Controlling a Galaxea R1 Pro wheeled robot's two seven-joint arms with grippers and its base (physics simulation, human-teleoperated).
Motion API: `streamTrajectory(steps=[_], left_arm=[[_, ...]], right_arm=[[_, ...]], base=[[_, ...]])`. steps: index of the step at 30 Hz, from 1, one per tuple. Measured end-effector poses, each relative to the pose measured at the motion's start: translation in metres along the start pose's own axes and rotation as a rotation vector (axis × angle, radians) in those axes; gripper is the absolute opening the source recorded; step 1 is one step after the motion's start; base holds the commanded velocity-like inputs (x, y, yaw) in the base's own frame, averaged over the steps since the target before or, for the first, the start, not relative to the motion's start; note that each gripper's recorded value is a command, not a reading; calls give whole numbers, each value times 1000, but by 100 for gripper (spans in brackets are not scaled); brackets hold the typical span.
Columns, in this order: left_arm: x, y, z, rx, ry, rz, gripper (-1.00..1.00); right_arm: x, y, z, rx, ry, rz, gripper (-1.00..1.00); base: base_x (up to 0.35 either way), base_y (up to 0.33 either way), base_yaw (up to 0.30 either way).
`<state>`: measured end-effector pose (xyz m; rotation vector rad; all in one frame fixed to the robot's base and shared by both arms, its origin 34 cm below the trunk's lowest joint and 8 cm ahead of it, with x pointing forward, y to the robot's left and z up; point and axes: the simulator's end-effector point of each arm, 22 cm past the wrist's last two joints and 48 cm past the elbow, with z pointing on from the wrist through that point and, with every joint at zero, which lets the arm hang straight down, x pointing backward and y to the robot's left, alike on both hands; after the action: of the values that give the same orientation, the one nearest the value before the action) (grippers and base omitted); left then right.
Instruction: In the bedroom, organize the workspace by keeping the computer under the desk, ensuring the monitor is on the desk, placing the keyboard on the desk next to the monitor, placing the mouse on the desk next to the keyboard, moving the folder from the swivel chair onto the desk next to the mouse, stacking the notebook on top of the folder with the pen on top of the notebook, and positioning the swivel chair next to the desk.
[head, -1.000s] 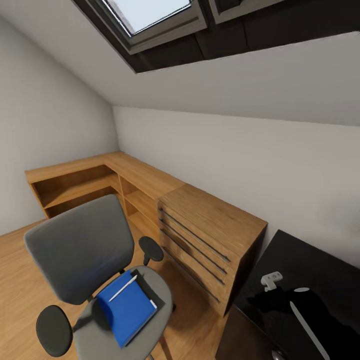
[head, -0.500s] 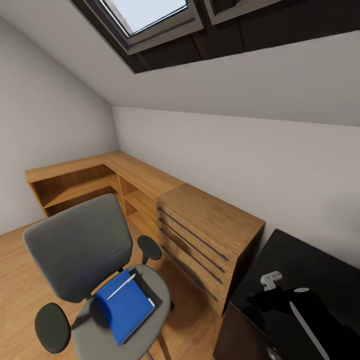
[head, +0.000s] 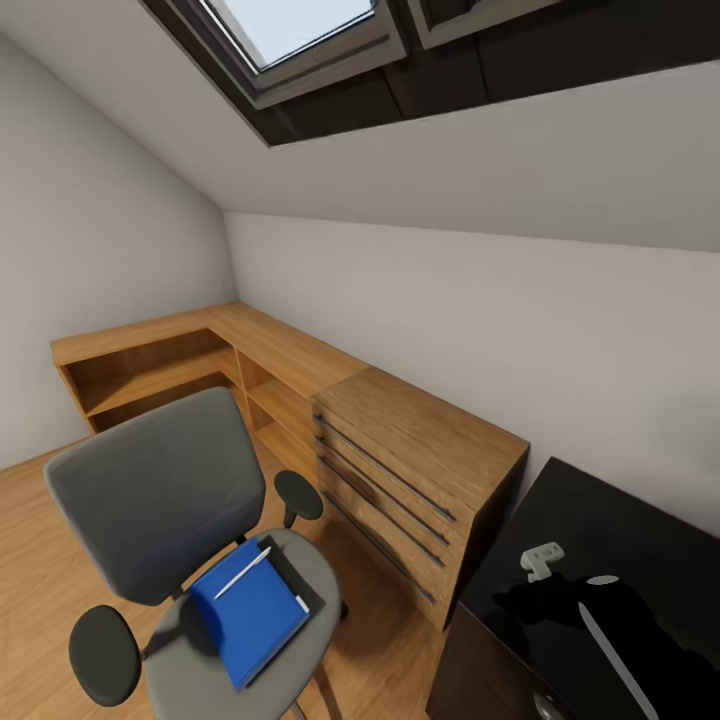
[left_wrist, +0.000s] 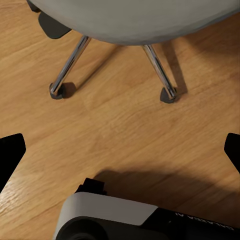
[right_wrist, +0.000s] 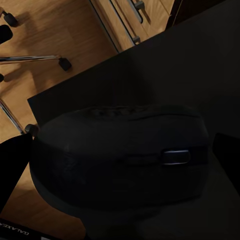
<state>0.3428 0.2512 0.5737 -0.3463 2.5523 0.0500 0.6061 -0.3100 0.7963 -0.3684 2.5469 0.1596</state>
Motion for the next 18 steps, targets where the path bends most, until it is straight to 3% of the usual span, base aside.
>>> streamTrajectory(steps=[18], left_arm=[[10,0,21,0,-1,-1,100]], right_arm=[[10,-2,21,0,0,0,-100]], base=[[0,0,0]])
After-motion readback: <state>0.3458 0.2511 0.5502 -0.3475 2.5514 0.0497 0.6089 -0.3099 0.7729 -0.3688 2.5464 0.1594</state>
